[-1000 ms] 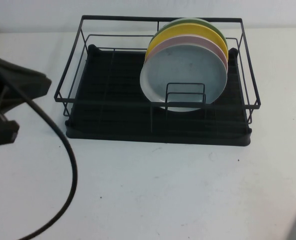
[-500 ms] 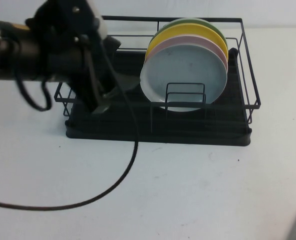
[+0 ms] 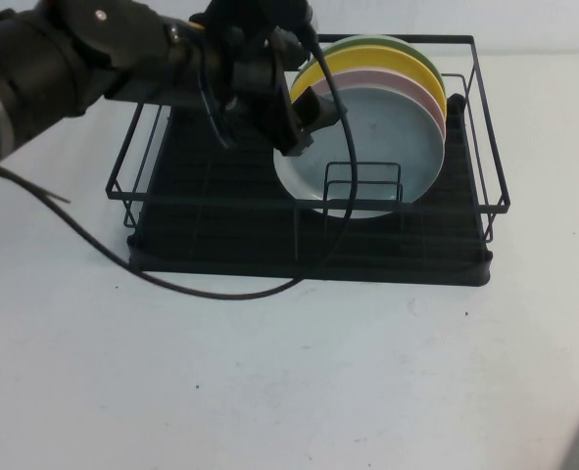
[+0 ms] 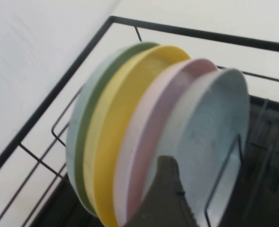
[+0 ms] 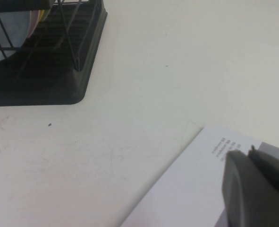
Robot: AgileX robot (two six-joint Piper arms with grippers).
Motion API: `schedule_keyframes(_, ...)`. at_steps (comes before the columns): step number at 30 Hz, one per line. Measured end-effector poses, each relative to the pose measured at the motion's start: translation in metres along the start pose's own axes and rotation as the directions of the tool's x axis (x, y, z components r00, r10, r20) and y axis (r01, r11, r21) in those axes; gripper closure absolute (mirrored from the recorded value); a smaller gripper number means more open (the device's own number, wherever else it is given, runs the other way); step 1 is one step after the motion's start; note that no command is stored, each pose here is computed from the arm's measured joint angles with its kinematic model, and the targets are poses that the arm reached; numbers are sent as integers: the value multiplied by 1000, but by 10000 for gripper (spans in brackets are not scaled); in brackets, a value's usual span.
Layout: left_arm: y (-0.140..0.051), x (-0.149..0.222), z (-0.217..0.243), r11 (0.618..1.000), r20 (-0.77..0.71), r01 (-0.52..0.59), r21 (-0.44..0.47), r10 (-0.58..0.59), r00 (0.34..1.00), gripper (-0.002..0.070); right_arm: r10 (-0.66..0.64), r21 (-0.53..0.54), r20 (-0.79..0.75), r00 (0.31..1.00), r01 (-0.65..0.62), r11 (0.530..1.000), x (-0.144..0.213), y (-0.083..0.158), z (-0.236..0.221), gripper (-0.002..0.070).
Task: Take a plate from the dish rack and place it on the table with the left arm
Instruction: Grasp the plate from the shelf
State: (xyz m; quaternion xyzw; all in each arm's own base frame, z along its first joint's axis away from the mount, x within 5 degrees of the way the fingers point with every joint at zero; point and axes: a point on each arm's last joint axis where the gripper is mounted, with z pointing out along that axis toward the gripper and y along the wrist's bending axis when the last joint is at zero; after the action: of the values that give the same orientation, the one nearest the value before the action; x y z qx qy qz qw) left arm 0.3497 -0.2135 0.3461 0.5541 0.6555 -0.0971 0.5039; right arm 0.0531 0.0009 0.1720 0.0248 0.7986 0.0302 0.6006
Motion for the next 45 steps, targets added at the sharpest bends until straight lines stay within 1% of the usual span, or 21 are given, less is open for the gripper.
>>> schedule_keyframes(4, 10, -1, 19, 1000, 18, 13, -4, -12, 1000, 148, 0, 0, 0, 1000, 0, 1000, 0, 0, 0, 697)
schedule_keyframes(8, 14, 3, 36, 999, 26, 45, 7, -45, 999, 148, 0, 0, 0, 1000, 0, 1000, 0, 0, 0, 697)
schedule_keyframes(11, 13, 9, 48, 998, 21, 53, 21, -54, 998, 148, 0, 0, 0, 1000, 0, 1000, 0, 0, 0, 697)
schedule_keyframes(19, 10, 23, 67, 999, 13, 27, 46, -27, 1000, 148, 0, 0, 0, 1000, 0, 1000, 0, 0, 0, 696)
schedule_keyframes(25, 11, 29, 80, 1000, 47, -14, 16, 13, 999, 148, 0, 0, 0, 1000, 0, 1000, 0, 0, 0, 696)
schedule_keyframes(30, 8, 37, 91, 1000, 49, 2, 22, -3, 999, 149, 0, 0, 0, 1000, 0, 1000, 0, 0, 0, 696)
schedule_keyframes(32, 7, 41, 95, 1000, 42, 5, 21, -6, 999, 160, 0, 0, 0, 1000, 0, 1000, 0, 0, 0, 696)
schedule_keyframes(33, 7, 41, 96, 1000, 40, 5, 20, -6, 999, 172, 0, 0, 0, 1000, 0, 1000, 0, 0, 0, 697)
schedule_keyframes(35, 7, 44, 98, 1000, 36, 10, 18, -10, 999, 228, 0, 0, 0, 1000, 0, 1000, 0, 0, 0, 697)
schedule_keyframes(36, 7, 44, 98, 1000, 35, 10, 16, -10, 999, 272, 0, 0, 0, 1000, 0, 1000, 0, 0, 0, 697)
schedule_keyframes(40, 9, 44, 99, 1000, 39, 25, -9, -25, 999, 494, 0, 0, 0, 1000, 0, 1000, 0, 0, 0, 696)
schedule_keyframes(41, 9, 44, 99, 1000, 40, 16, -4, -15, 999, 539, 0, 0, 0, 1000, 0, 1000, 0, 0, 0, 696)
schedule_keyframes(45, 7, 42, 100, 1000, 42, -9, -3, 9, 999, 562, 0, 0, 0, 1000, 0, 1000, 0, 0, 0, 696)
